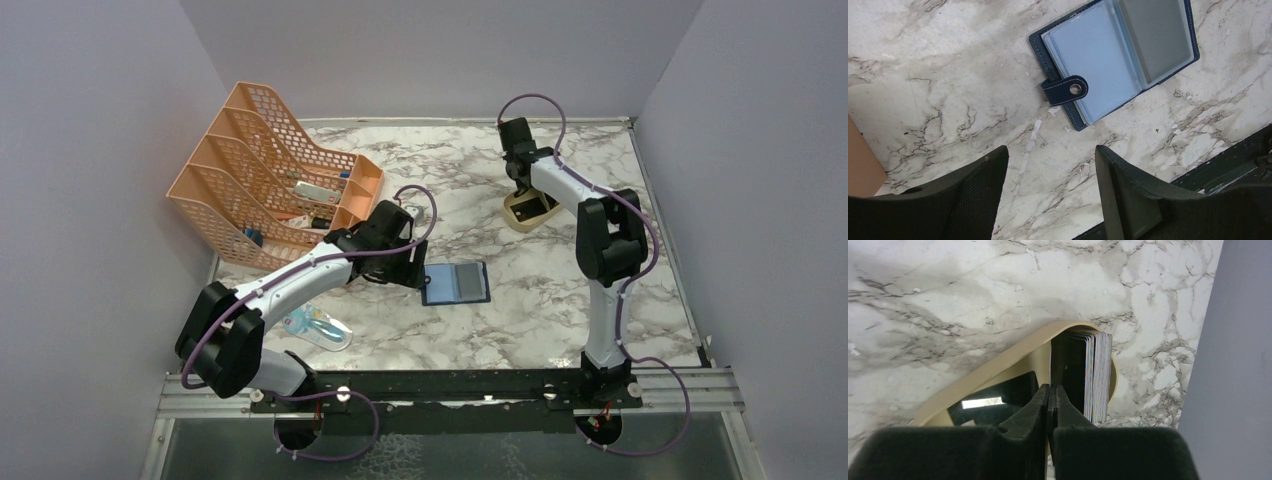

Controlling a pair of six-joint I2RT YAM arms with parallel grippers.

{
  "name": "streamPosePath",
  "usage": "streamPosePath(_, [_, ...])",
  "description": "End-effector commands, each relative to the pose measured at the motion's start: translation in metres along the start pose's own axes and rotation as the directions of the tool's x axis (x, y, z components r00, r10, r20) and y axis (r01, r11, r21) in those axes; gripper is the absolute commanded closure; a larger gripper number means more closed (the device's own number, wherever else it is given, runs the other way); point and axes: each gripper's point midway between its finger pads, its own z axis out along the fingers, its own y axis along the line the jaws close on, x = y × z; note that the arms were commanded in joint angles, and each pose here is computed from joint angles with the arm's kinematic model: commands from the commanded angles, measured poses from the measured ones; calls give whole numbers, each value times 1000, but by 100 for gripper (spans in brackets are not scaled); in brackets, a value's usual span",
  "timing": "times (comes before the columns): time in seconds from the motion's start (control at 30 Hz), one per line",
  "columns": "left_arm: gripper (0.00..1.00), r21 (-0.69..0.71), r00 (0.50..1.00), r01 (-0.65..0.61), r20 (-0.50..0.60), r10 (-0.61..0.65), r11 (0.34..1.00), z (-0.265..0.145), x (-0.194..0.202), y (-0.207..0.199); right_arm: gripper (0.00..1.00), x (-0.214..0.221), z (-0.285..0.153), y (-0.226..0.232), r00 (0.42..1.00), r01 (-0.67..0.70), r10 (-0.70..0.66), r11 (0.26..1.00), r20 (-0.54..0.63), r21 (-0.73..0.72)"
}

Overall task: Put the credit cards into the card holder
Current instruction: Pick up the credit card from the storage box.

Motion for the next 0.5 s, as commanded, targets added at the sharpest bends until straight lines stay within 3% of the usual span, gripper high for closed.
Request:
streamPosePath(0.0, [34, 56, 999, 25, 22, -26, 998, -4, -15, -15, 99, -20, -45, 0, 992, -103, 111, 985, 56, -137])
streamPosePath(0.3, [37, 38, 999, 45, -12, -45, 998, 4, -11, -13, 99, -15, -111, -3, 959, -242, 273, 923, 68, -298])
streamPosePath(0.47, [37, 40, 998, 54, -46, -52, 998, 11, -6, -13, 99, -10, -154, 17, 920, -303, 386, 815, 73, -493])
